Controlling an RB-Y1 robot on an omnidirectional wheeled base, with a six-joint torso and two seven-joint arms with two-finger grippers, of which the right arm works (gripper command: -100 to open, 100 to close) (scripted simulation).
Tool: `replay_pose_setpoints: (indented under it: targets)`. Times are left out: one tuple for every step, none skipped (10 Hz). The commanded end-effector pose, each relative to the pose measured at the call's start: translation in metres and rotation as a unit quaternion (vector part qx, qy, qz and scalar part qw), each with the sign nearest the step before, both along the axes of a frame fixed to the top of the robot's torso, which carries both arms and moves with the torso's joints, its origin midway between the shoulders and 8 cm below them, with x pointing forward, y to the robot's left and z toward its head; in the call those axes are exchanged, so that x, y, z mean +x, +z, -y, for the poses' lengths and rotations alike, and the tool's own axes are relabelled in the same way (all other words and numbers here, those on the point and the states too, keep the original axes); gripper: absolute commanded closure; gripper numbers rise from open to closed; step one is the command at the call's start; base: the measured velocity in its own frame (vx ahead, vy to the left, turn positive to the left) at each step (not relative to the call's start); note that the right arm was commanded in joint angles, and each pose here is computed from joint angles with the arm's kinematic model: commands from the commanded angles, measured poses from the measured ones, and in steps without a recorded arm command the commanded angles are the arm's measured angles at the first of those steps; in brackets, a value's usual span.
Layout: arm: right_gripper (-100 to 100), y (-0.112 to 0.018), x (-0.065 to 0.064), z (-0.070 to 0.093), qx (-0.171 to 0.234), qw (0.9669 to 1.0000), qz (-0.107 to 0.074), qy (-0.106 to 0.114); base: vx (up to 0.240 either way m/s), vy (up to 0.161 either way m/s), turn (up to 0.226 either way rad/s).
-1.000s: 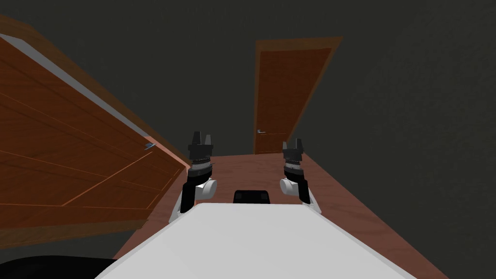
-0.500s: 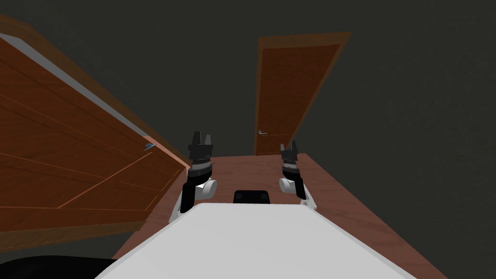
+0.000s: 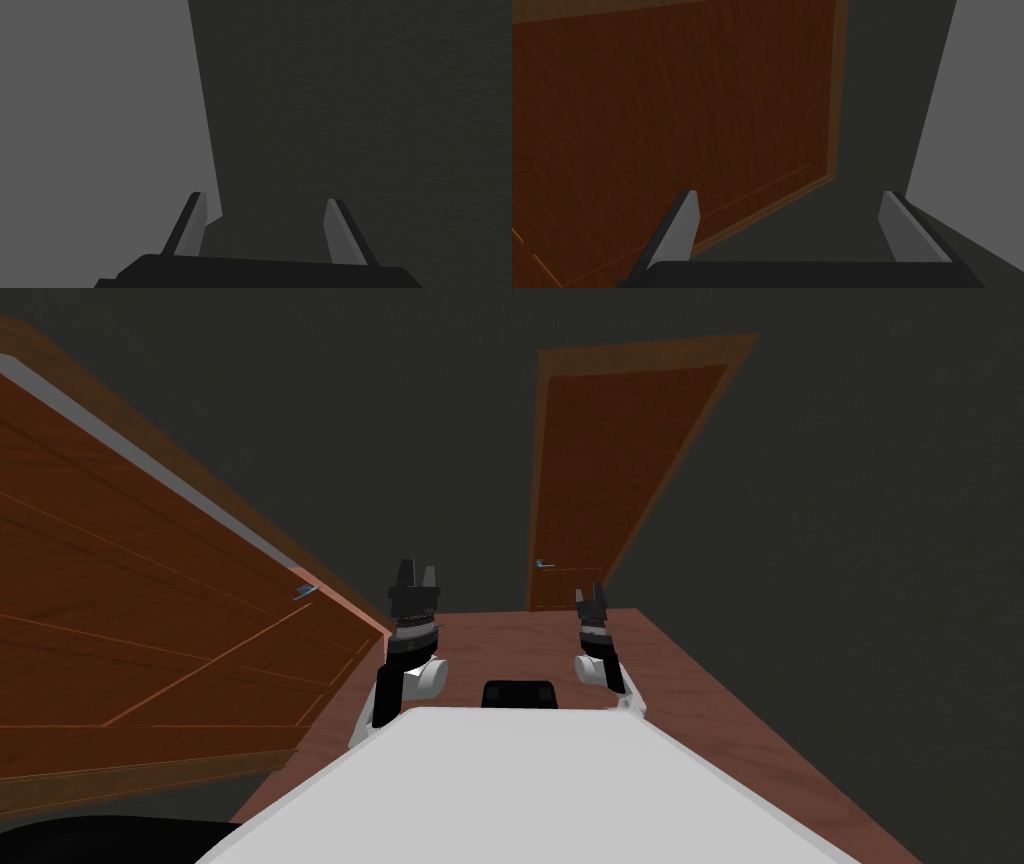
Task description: Pull the door open
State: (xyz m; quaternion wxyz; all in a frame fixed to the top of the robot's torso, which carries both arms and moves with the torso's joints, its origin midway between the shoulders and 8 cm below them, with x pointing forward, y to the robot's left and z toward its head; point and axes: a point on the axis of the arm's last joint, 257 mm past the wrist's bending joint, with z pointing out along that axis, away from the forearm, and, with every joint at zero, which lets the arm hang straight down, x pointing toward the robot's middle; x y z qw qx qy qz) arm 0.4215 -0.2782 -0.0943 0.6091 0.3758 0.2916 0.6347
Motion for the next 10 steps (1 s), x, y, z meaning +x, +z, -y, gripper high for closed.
replay_pose_setpoints:
  targets:
    - [-100,-0.013,0.005,0.002,-0.002,0.9999,-0.011,0.000,0.061,-0.005,0.022]
    - [-100,-0.021,0.009,0.003,-0.005,0.9998,-0.017,-0.001,0.080,-0.003,0.044]
    - [-100,-0.031,0.013,0.005,-0.007,0.9996,-0.026,-0.001,0.091,0.002,0.046]
    - [-100,-0.036,0.017,0.006,-0.009,0.9995,-0.030,-0.001,0.092,-0.009,0.047]
    - [-100,-0.045,0.021,0.007,-0.011,0.9992,-0.037,-0.002,0.083,-0.016,0.045]
    - [-100,-0.050,0.021,0.008,-0.011,0.9990,-0.042,-0.002,0.066,-0.014,0.011]
    - [-100,-0.059,0.025,0.009,-0.013,0.9986,-0.050,-0.003,0.063,-0.003,0.026]
    - [-100,-0.067,0.028,0.011,-0.015,0.9982,-0.058,-0.004,0.079,-0.003,0.051]
    - [-100,-0.076,0.031,0.013,-0.016,0.9977,-0.065,-0.005,0.095,-0.014,0.044]
    - [-100,-0.083,0.035,0.015,-0.018,0.9973,-0.071,-0.005,0.105,-0.011,0.045]
